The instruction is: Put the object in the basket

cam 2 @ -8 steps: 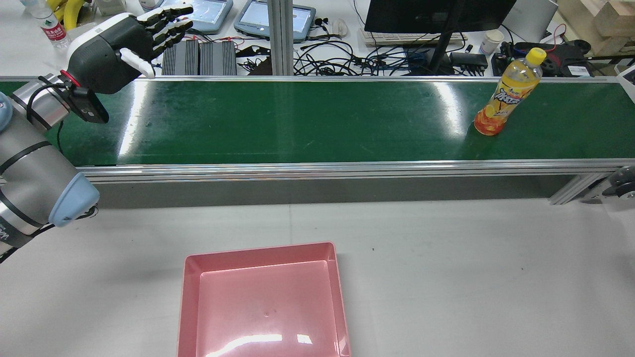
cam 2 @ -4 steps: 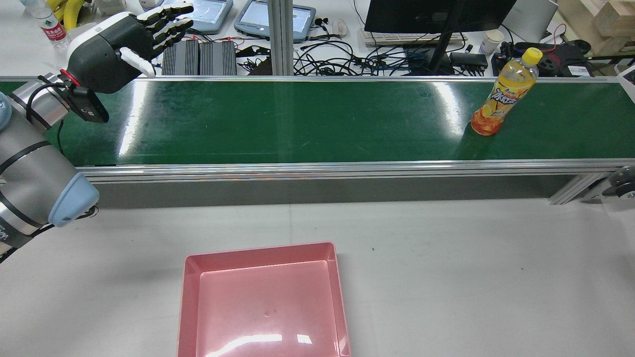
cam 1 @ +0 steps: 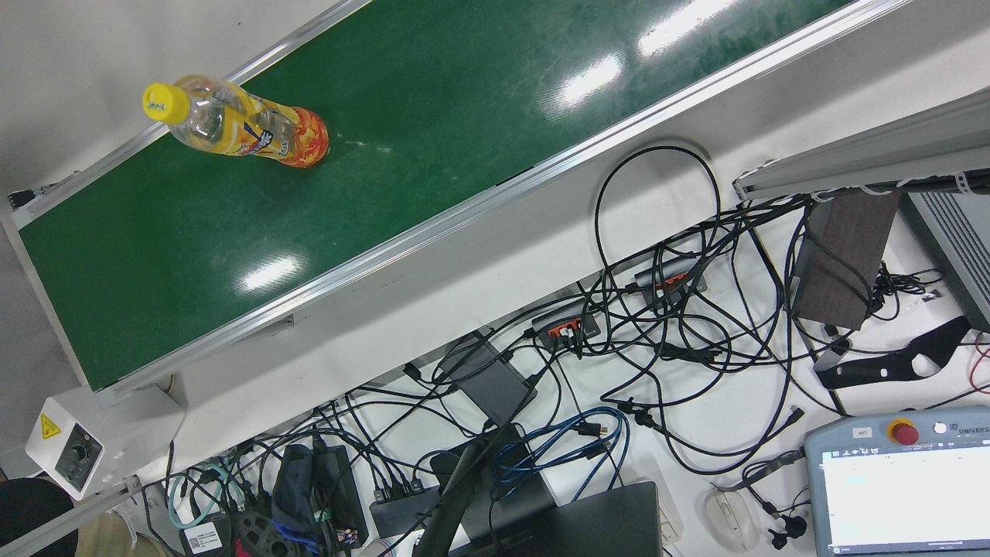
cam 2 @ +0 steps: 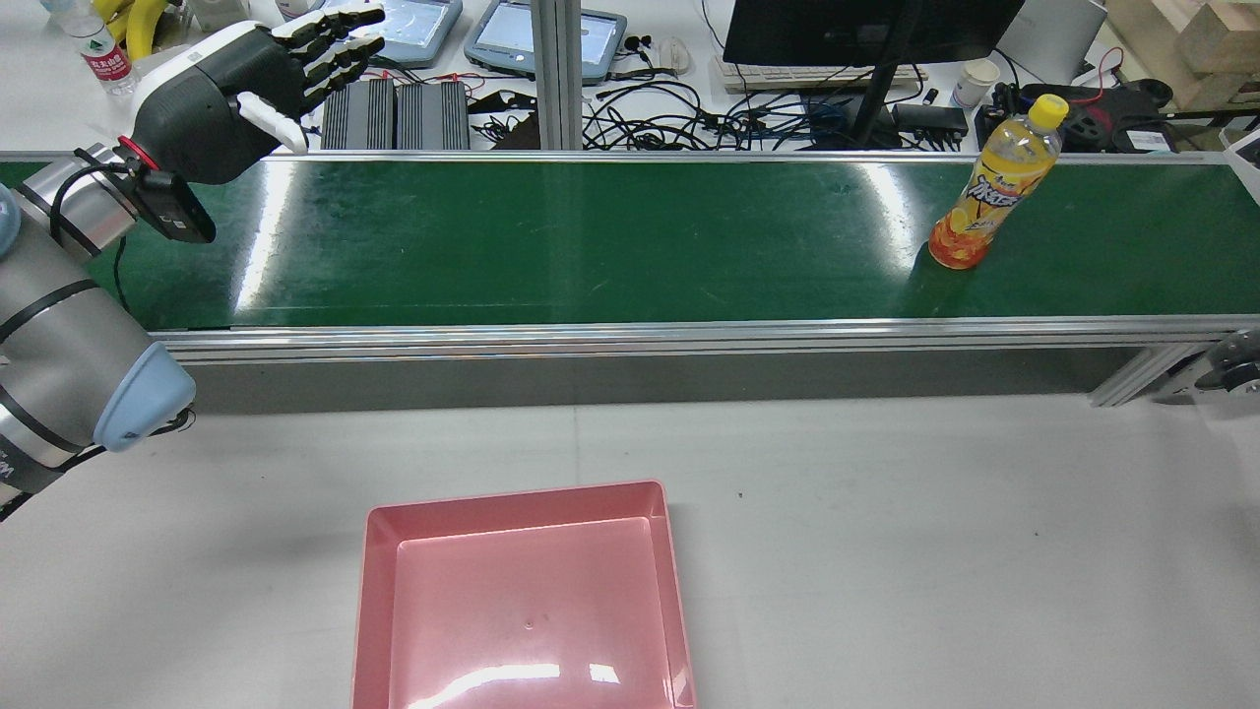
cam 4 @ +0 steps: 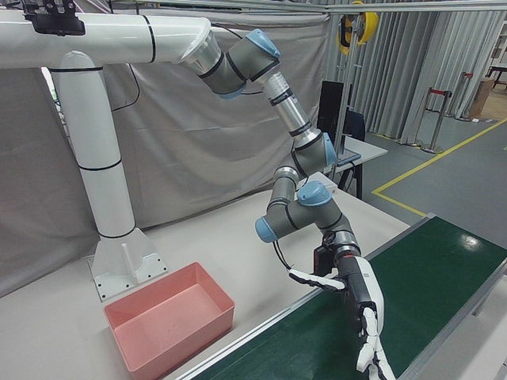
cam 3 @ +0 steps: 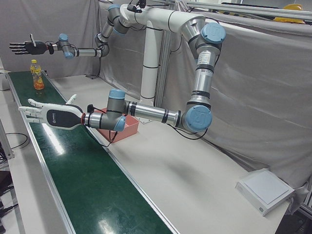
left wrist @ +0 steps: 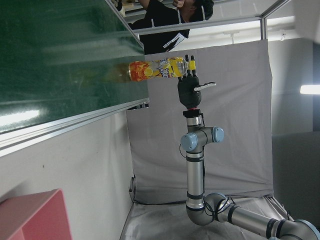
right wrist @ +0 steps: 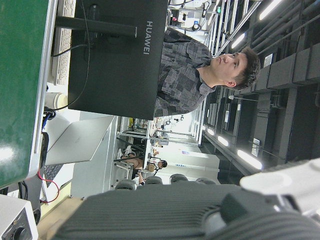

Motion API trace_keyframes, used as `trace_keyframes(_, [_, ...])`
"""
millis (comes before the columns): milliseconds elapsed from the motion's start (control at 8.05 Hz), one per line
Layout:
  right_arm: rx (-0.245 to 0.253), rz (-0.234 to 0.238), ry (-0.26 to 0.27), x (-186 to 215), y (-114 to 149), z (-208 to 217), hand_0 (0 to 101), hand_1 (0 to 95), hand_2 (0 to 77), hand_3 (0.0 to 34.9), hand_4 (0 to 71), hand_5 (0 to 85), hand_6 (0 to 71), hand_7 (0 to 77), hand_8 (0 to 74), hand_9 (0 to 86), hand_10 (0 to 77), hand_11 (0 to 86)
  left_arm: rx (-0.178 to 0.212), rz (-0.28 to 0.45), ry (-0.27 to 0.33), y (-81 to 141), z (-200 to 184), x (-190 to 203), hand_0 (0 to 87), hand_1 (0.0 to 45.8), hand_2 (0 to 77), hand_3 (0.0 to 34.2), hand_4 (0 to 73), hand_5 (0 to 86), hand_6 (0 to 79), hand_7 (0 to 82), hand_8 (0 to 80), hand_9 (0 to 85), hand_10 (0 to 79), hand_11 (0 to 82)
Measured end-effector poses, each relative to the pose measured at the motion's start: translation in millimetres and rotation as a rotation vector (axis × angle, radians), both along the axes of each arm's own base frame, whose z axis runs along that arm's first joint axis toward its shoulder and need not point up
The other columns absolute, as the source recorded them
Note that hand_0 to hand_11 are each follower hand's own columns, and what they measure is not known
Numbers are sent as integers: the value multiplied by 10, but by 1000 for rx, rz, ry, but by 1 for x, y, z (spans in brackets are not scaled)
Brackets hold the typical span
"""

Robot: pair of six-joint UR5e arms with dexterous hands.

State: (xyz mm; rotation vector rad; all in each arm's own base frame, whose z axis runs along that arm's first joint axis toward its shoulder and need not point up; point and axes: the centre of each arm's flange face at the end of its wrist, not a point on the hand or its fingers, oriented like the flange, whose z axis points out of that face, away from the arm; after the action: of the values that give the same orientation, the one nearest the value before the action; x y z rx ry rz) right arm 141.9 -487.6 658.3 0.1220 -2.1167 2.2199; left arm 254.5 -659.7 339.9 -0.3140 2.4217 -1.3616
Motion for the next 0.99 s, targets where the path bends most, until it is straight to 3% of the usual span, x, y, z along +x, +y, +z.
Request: trace_keyframes(994, [-1, -1, 0, -1, 0, 0, 4, 0, 5, 0, 0, 0, 0, 5, 0, 0, 0, 0, 1, 0, 0, 3, -3, -2, 595, 16, 0, 2, 131, 180, 5, 11, 65, 87, 16, 33])
